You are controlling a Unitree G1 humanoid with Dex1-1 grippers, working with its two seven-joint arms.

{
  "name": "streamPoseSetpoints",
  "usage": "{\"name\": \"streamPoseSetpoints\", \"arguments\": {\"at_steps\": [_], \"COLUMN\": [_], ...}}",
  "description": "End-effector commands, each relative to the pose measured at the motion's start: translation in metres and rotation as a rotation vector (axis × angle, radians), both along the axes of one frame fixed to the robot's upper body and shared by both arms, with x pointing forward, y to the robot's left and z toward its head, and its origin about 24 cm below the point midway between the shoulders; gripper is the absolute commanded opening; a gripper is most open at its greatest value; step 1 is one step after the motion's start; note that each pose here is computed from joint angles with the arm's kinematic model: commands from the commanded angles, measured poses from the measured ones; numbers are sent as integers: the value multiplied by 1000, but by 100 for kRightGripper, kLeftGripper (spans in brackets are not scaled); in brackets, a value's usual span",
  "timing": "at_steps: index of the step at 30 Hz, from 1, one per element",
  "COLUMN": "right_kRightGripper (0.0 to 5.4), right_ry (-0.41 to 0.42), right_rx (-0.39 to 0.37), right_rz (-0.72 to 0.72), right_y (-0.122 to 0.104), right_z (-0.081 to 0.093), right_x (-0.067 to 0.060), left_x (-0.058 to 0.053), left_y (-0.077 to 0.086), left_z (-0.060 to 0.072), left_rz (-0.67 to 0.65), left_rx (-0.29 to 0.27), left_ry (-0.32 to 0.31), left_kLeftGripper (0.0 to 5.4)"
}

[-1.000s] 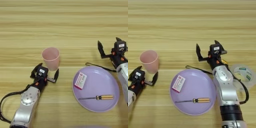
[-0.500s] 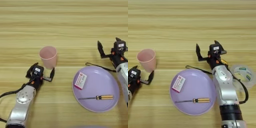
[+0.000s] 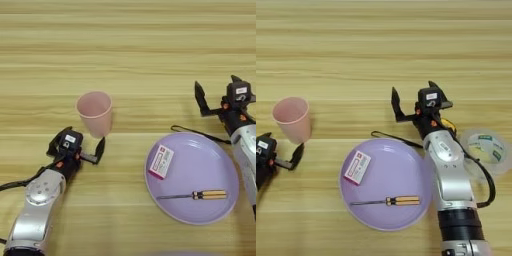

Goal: Move the objects on the table

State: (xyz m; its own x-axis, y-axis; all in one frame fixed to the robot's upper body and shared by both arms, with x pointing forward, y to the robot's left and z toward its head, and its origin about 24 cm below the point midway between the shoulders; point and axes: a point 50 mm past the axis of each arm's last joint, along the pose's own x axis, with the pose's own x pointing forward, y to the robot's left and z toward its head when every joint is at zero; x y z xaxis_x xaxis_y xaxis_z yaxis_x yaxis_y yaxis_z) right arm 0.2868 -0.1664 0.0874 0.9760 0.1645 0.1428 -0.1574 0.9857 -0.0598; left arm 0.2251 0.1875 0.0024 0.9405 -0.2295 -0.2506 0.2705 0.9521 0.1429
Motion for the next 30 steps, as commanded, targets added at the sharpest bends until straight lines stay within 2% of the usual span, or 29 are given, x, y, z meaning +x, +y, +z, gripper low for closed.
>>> {"name": "streamPoseSetpoints", "arguments": {"at_steps": [1,9,23,30], "right_kRightGripper": [540,540,540,540], "right_ry": [-9,-10,-10,-8], "right_rx": [-3,-3,-4,-4], "right_rz": [8,9,13,13], "right_y": [4,4,6,6], "right_z": [6,6,7,6], "right_x": [3,4,3,3], "left_x": [-3,0,0,1], "left_y": [9,23,37,39], "left_z": [-4,-5,-13,-13], "left_rz": [22,74,166,184], "left_rx": [31,98,164,179], "left_ry": [33,38,76,71], "left_kLeftGripper": [536,536,536,536]}}
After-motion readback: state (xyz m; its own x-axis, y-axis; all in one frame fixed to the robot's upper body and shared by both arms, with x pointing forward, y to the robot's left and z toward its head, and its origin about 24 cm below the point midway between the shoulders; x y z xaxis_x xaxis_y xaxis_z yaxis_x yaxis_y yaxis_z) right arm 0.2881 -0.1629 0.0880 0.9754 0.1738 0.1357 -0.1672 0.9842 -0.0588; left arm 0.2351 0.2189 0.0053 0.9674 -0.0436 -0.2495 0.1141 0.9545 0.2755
